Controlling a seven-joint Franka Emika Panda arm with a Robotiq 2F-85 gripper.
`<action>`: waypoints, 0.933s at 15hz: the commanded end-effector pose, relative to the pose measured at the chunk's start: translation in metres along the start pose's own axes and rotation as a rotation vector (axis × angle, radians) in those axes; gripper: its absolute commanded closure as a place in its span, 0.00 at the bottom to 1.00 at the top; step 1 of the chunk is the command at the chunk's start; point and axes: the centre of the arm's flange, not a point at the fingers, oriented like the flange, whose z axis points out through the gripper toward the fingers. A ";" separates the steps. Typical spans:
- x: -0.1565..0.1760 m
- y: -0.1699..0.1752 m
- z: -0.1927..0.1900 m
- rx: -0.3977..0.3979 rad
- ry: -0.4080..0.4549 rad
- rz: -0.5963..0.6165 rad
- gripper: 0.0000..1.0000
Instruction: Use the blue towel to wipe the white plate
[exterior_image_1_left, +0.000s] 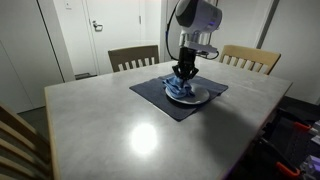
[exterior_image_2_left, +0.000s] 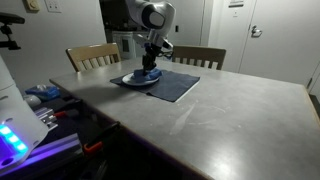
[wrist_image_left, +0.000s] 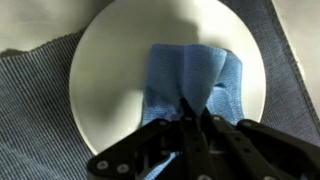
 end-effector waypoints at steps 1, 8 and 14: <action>0.007 -0.019 0.003 0.011 -0.063 -0.158 0.98; -0.018 -0.030 0.021 0.006 -0.343 -0.352 0.98; -0.038 -0.003 0.051 0.034 -0.612 -0.262 0.98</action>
